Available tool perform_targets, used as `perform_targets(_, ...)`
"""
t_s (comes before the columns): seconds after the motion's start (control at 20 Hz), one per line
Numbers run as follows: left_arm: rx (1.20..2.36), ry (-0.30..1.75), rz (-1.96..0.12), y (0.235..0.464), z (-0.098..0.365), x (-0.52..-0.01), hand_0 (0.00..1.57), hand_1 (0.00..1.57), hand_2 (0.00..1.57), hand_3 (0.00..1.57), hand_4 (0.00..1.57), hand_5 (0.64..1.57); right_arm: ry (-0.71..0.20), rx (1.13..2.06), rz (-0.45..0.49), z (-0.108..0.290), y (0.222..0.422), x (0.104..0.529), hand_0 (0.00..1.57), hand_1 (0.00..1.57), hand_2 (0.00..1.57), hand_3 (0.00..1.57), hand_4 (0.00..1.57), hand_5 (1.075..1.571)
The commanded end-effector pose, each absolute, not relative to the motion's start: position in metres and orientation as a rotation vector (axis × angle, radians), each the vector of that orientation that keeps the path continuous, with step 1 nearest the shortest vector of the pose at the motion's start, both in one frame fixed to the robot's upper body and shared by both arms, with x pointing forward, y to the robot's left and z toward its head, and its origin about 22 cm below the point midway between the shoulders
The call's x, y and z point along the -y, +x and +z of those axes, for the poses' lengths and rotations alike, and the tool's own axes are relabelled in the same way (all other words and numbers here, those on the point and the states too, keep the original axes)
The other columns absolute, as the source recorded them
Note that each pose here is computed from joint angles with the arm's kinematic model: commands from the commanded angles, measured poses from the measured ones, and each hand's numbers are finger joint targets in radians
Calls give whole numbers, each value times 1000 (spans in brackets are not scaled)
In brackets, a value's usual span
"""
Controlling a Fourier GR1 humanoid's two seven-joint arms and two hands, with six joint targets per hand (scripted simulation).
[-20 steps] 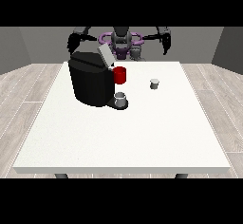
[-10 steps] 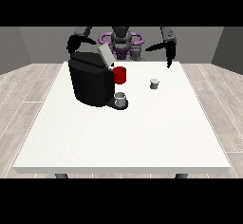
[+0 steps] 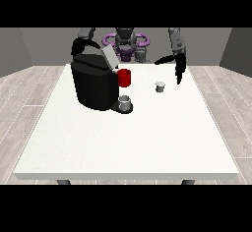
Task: Insert the coffee pod into the coffee machine and close the lid
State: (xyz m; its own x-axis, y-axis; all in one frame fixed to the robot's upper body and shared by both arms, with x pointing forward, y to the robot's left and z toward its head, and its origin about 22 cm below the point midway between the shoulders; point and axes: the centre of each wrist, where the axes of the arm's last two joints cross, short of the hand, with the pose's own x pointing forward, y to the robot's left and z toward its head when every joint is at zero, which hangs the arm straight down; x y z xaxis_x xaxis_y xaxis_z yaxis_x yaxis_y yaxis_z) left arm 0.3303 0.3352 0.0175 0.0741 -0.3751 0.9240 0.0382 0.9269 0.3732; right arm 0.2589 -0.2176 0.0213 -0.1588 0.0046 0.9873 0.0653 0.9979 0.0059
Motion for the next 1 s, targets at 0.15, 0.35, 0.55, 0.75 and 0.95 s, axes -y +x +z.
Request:
perform_targets(0.15, 1399, 305, -414, 350, 18, -329, 0, 0, 0, 0, 0, 1571, -87, 1708, -71, 28, 281, 215, 0, 0, 0, 0, 397, 1571)
perform_targets(0.35, 1335, 346, -485, 351, 3, -311, 0, 0, 198, 0, 0, 1571, -103, 1638, -55, 25, 284, 226, 0, 0, 0, 0, 371, 1571)
perform_targets(0.55, 1348, 384, -533, 362, 11, -299, 223, 223, 529, 222, 0, 1571, -136, 1649, -63, 4, 289, 232, 0, 0, 0, 0, 423, 1571)
perform_targets(0.75, 1266, 434, -538, 356, -9, -307, 807, 807, 847, 501, 0, 1571, -120, 1611, -60, 4, 283, 209, 0, 0, 0, 0, 410, 1571)
perform_targets(0.95, 1283, 517, -597, 351, -17, -329, 634, 634, 756, 487, 0, 1571, -108, 1654, 7, 23, 288, 225, 0, 0, 0, 0, 427, 1571)
